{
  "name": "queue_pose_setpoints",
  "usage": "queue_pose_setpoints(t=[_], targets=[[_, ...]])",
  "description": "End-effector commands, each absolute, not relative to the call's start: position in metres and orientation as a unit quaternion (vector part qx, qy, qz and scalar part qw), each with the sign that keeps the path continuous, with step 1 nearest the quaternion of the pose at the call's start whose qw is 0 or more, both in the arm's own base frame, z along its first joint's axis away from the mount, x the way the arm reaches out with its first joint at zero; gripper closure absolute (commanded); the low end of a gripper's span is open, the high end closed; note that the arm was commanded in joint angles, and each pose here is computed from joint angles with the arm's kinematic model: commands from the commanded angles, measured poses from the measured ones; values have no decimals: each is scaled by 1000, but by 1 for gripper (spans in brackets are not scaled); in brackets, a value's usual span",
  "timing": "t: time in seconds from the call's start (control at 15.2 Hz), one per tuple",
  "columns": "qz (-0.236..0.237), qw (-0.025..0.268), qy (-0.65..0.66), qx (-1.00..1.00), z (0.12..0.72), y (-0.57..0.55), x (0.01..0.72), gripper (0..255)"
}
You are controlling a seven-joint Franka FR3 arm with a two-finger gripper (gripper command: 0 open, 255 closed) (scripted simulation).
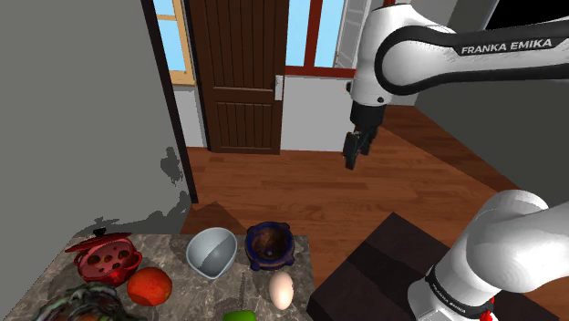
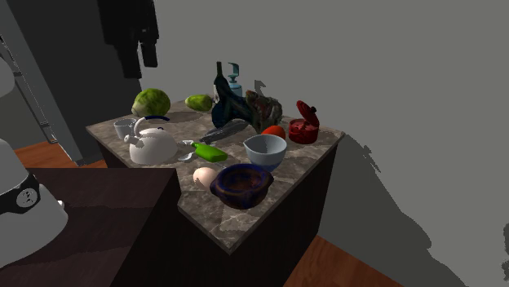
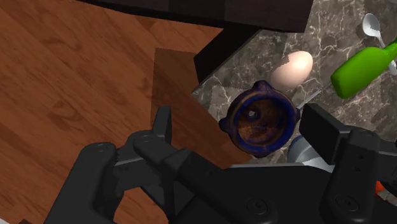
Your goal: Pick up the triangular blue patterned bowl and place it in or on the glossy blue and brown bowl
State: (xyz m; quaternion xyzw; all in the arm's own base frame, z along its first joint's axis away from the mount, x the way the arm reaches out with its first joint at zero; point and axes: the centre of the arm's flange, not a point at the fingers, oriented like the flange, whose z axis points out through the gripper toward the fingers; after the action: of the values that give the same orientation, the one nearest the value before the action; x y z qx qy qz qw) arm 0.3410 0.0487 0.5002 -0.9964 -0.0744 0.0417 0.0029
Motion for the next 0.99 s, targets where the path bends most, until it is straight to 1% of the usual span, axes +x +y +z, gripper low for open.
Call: queue_pose_setpoints(t=[0.0,0.92], targets=[[38,8,-74,-997,482,62,355,0],[19,38,-70,-997,351,151,436,0]])
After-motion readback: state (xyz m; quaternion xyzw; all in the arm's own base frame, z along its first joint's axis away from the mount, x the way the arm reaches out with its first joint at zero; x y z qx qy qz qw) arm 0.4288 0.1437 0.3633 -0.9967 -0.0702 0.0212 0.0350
